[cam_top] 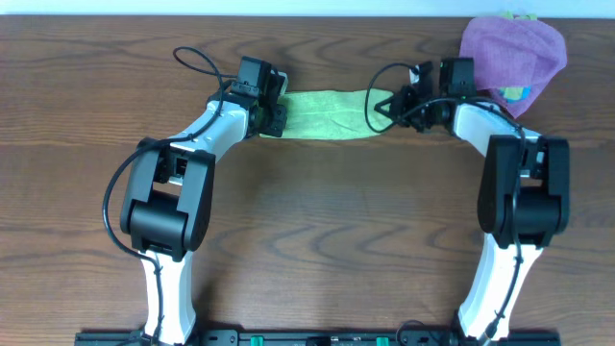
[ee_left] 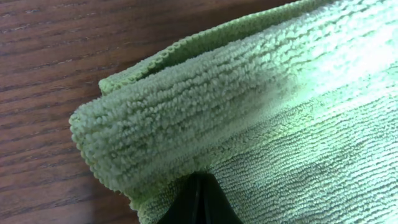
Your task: Fold the cloth
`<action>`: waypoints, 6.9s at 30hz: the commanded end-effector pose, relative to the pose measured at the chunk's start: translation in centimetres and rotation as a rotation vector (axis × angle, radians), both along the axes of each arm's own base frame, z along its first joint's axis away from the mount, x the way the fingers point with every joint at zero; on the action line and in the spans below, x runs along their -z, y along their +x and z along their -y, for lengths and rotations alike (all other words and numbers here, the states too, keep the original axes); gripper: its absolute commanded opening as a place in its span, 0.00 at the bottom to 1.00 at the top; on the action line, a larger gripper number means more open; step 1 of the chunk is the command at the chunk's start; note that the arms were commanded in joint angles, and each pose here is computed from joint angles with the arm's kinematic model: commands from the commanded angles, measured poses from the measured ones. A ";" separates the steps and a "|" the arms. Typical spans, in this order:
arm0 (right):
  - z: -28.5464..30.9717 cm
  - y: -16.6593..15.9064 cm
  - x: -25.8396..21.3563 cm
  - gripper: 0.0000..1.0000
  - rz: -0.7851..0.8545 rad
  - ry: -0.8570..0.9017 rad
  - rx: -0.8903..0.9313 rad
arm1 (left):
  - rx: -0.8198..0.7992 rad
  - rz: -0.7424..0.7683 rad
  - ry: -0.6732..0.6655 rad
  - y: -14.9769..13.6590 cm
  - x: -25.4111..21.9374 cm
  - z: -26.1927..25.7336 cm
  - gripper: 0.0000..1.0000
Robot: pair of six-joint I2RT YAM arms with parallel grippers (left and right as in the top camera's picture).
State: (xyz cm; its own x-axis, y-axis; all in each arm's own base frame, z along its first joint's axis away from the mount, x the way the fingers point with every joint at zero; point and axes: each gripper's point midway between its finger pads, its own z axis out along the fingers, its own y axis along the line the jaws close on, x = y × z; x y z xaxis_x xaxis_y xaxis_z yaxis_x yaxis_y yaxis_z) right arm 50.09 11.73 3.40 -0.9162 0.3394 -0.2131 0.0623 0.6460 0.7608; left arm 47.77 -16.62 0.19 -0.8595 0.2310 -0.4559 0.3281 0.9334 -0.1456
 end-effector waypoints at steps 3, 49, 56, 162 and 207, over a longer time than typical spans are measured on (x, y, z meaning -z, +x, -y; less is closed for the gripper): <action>-2.2 0.5 -6.2 0.02 0.137 0.002 -0.064 | -0.037 -0.072 0.014 -1.3 2.6 -0.9 0.05; -15.5 -2.9 -5.1 0.02 0.236 -0.171 -0.232 | -0.221 0.183 -0.139 -4.5 -21.5 -10.6 0.06; -16.7 -2.3 -4.9 0.01 0.288 -0.224 -0.212 | -0.221 0.179 -0.126 -4.6 -21.3 -12.0 0.06; -4.1 -7.7 -12.2 0.83 0.213 -0.625 -0.252 | -0.052 -0.216 -0.473 -4.7 -4.6 -0.9 0.50; -3.5 -7.7 -12.0 0.82 0.209 -0.667 -0.253 | -0.166 -0.047 -0.432 0.6 -2.5 -0.5 0.53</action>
